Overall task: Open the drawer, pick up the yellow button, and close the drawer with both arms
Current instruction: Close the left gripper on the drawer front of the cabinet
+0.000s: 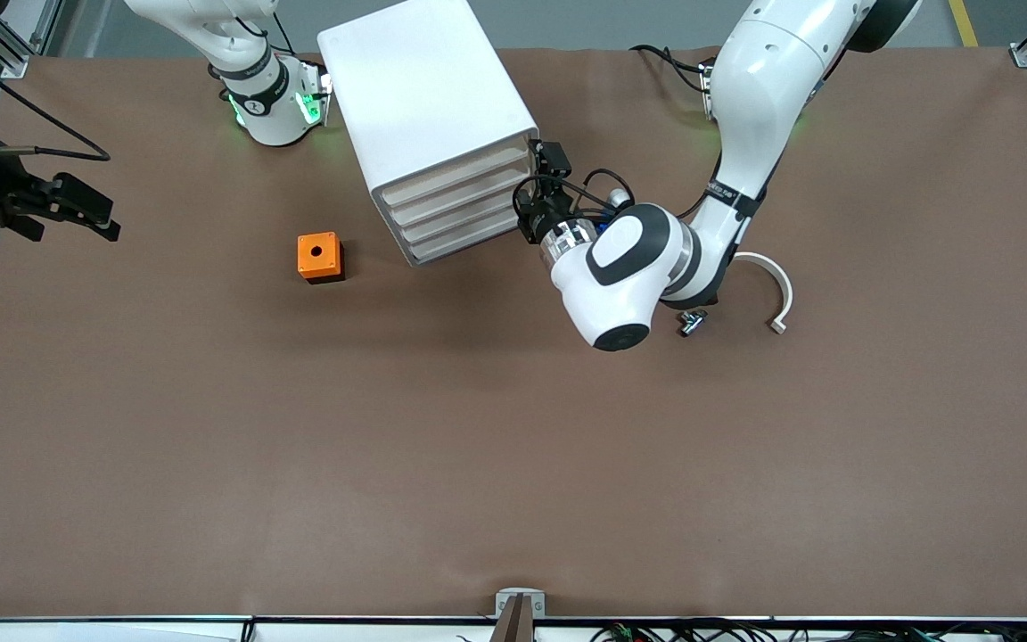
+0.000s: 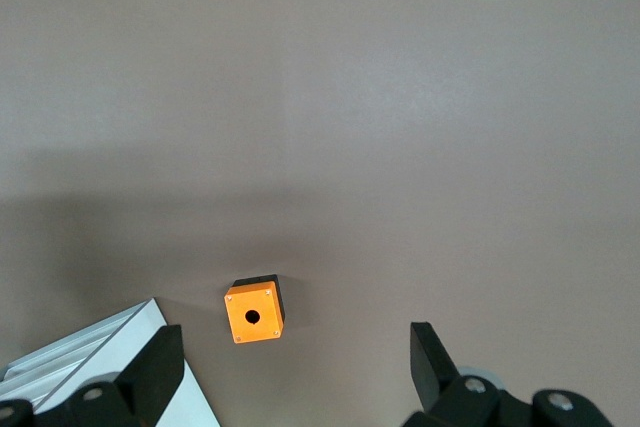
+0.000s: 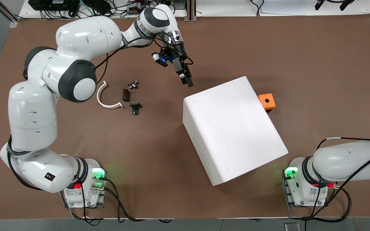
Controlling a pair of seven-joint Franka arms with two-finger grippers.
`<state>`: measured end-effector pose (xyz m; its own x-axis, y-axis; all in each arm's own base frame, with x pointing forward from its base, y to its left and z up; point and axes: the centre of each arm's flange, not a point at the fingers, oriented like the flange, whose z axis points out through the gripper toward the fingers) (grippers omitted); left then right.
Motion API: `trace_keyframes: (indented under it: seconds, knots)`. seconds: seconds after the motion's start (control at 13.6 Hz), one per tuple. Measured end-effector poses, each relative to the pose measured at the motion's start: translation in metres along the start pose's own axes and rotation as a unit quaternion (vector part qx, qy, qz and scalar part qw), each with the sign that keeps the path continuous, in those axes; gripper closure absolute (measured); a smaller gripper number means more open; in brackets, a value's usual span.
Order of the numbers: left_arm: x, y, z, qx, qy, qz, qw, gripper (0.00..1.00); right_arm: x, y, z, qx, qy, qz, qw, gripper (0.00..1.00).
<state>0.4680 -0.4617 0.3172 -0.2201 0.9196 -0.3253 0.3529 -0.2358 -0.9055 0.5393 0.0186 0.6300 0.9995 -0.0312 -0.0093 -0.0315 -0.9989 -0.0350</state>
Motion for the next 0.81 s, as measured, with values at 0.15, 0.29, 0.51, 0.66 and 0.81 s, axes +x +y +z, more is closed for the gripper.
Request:
trace_keyframes:
  seconds: [0.15,0.29,0.51,0.66,0.81]
  knots:
    - [0.007,0.02,0.009,0.015,-0.002,-0.04,0.999,0.02,0.0,0.0,0.0,0.0,0.0,0.0,1.0,0.0]
    - [0.012,0.041,0.017,0.041,-0.02,-0.073,0.996,0.14,0.0,0.0,0.0,0.0,0.0,0.0,1.0,0.0]
    - [0.015,0.054,0.025,0.055,-0.022,-0.108,0.992,0.32,0.0,0.001,0.0,0.0,0.0,0.001,1.0,0.0]
    - [0.014,0.06,0.034,0.064,-0.022,-0.119,0.991,0.34,0.0,0.004,-0.001,0.0,0.002,0.003,1.0,0.0]
    - [0.01,0.063,0.043,0.074,-0.024,-0.125,0.989,0.4,0.001,0.008,-0.004,0.0,0.005,0.007,1.0,0.0]
